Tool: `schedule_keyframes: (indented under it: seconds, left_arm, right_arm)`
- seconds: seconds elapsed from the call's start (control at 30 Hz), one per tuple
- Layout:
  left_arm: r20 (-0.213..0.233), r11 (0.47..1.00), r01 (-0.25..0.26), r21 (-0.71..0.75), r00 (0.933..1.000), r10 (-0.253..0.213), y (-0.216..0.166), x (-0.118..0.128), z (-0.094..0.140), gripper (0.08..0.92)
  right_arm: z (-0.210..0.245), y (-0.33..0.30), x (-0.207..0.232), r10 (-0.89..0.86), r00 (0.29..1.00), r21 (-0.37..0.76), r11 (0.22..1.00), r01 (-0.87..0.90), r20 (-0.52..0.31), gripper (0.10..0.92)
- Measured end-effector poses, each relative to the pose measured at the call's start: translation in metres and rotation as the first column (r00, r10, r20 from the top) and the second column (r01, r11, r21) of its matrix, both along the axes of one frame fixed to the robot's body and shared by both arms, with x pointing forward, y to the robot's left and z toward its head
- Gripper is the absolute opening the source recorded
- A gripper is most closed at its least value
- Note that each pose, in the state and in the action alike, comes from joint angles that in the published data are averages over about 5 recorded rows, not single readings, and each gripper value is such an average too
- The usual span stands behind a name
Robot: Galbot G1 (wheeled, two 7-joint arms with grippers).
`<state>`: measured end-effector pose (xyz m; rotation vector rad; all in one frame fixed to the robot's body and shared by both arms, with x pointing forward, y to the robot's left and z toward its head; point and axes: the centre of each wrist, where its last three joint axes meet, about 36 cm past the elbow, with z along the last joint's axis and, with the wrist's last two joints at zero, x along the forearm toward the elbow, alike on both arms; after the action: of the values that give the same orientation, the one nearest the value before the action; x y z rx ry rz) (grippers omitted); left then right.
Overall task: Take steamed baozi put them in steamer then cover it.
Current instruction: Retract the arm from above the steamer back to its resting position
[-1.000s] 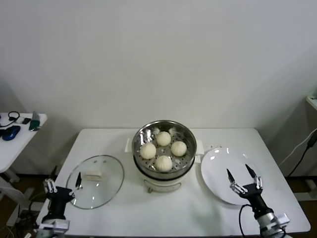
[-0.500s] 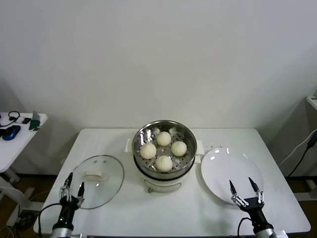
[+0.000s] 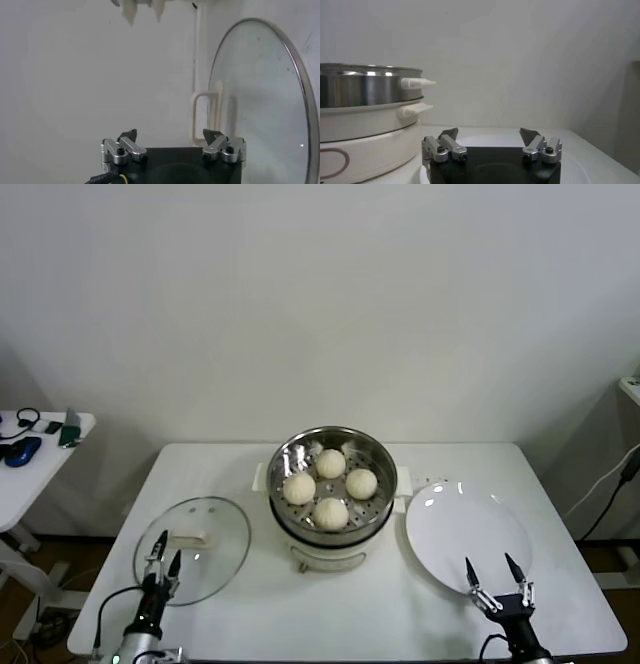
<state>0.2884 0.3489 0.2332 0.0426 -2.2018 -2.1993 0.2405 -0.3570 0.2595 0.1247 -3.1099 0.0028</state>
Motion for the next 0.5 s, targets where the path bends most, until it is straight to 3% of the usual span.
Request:
schedule_keyframes:
  seconds: [0.5]
  left_arm:
    - [0.006,0.998,0.027,0.055,0.9996,-0.028,0.002,0.044,-0.006,0.814]
  right_arm:
    - [-0.010,0.002,-0.012,-0.022,1.000,0.005,1.000,0.022,-0.006,0.823]
